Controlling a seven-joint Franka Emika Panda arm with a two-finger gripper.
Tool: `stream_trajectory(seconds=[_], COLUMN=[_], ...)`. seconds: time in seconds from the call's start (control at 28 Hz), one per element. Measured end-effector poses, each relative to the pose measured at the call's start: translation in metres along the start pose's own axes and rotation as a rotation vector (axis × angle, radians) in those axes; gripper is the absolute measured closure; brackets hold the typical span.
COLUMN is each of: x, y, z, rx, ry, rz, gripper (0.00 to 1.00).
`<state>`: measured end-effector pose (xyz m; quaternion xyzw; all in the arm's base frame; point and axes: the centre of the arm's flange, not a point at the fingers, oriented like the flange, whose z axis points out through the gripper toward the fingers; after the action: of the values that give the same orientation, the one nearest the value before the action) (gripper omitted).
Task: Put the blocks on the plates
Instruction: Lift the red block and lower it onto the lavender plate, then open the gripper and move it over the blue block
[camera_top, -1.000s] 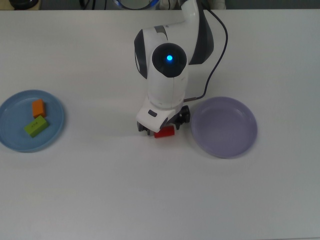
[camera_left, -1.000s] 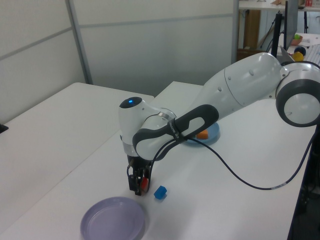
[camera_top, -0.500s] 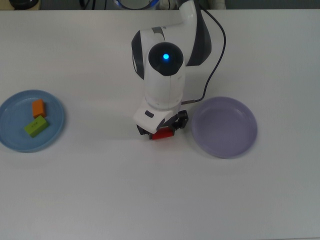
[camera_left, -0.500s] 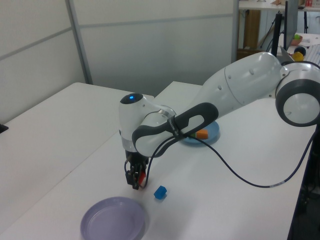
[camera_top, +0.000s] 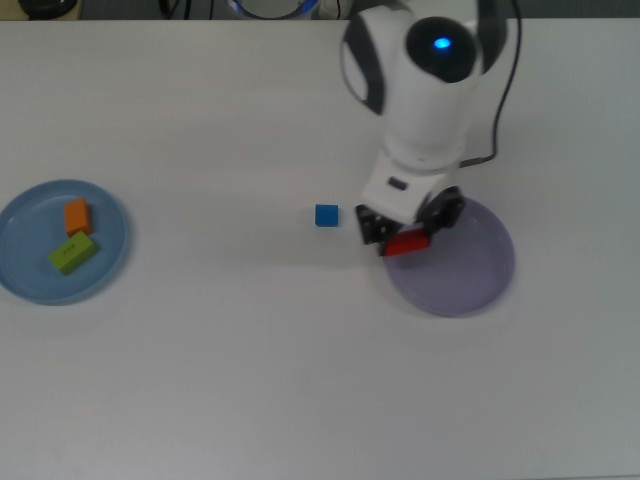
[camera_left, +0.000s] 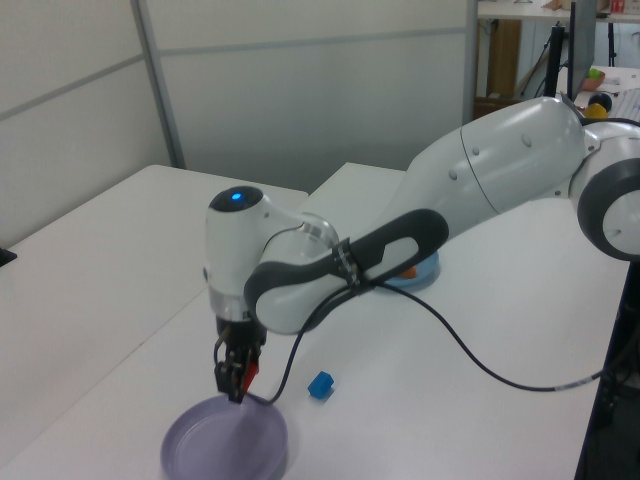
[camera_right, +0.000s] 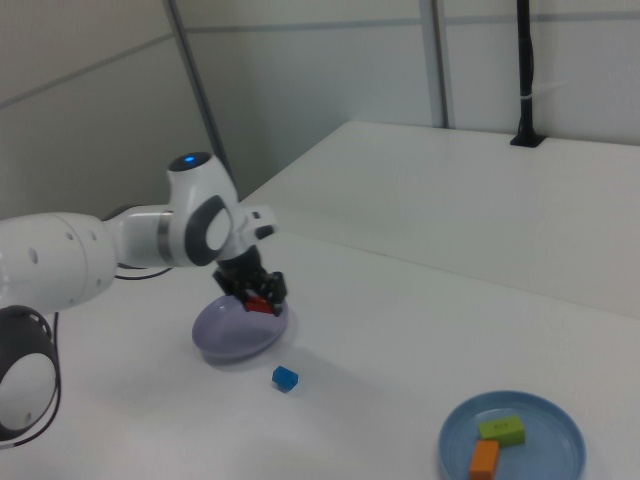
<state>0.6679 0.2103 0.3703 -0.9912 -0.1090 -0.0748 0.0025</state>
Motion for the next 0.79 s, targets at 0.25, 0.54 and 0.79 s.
stream_trajectory(seconds=[0.25, 0.54, 0.79], x=[-0.004, 0.001, 0.002], y=[-0.044, -0.061, -0.065], z=[0.001, 0.031, 0.052], rx=[-0.024, -0.061, -0.076], ry=[0.019, 0.106, 0.138], rz=[-0.004, 0.004, 0.014], gripper=[0.33, 0.33, 0.29])
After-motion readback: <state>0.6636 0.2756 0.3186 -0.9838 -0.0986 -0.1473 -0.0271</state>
